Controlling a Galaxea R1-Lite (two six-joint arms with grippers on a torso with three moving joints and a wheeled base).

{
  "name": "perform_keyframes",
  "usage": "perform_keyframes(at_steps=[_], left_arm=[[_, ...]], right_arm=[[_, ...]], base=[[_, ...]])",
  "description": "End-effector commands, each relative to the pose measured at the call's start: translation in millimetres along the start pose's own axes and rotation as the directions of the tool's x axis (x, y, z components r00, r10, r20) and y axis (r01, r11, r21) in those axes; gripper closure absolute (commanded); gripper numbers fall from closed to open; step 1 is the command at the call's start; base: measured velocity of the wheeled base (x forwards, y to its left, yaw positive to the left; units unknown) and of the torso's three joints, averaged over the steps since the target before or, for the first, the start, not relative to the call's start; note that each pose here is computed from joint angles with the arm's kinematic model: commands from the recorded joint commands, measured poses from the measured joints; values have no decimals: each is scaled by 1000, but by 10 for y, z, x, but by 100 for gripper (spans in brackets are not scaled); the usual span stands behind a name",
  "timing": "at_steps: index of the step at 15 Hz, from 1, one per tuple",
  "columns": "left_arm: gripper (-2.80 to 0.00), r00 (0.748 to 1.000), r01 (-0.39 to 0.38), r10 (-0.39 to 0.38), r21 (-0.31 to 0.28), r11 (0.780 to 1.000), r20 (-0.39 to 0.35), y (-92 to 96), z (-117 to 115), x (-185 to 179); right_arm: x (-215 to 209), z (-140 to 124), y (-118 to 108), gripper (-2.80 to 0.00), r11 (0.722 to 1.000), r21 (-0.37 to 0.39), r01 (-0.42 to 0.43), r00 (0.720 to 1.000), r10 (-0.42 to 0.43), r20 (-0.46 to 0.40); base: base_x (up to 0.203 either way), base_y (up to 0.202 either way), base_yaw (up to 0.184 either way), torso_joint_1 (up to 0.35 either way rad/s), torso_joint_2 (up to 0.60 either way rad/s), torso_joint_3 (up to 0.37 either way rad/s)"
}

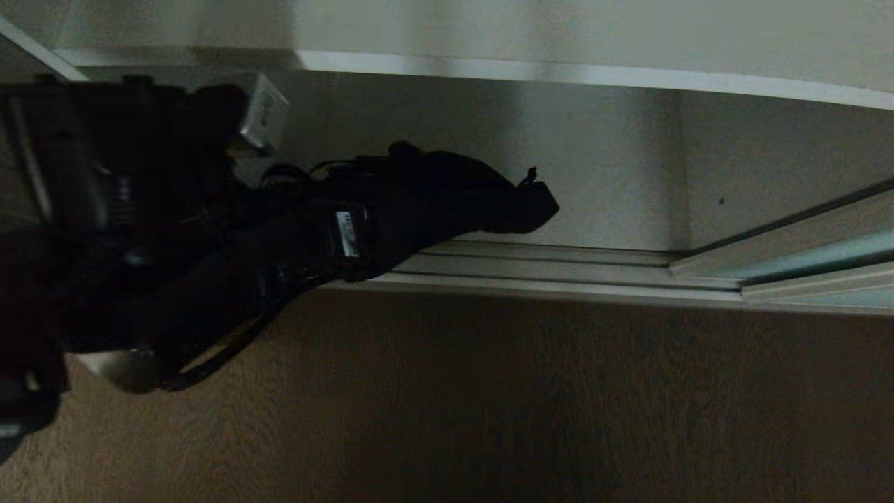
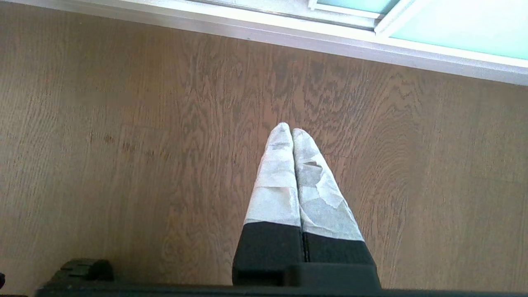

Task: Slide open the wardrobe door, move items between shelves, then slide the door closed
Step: Place the bag on the higher shelf

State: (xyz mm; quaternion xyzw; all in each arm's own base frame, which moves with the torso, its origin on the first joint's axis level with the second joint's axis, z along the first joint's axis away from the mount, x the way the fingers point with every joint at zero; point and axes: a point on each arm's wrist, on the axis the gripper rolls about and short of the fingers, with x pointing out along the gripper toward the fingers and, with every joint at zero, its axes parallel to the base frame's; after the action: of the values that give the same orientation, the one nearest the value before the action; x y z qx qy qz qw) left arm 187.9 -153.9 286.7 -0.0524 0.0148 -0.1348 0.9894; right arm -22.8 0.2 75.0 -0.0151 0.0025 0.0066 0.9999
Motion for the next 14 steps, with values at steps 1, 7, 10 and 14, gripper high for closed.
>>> perform_keyframes(at_steps=[1,7,10,14], left_arm=[[0,997,30,-27,-34,999,70,167,291,-517],[0,998,-18,12,92,996,67,420,329,-1087],[0,993,-84,74,109,991,95,596,261,-1291],[0,981,-175,160,139,975,111,789,246,-1515]], right_arm=[[-1,0,0,0,1000,0,-1,1000,1,2],[-1,-1,0,0,1000,0,-1,1000,1,2],[0,-5,0,0,1000,0,-1,1000,1,1],[-1,-1,0,0,1000,0,-1,1000,1,2]], base=[[0,0,0,0,0,0],[0,0,0,0,0,0],[0,0,0,0,0,0],[0,0,0,0,0,0]])
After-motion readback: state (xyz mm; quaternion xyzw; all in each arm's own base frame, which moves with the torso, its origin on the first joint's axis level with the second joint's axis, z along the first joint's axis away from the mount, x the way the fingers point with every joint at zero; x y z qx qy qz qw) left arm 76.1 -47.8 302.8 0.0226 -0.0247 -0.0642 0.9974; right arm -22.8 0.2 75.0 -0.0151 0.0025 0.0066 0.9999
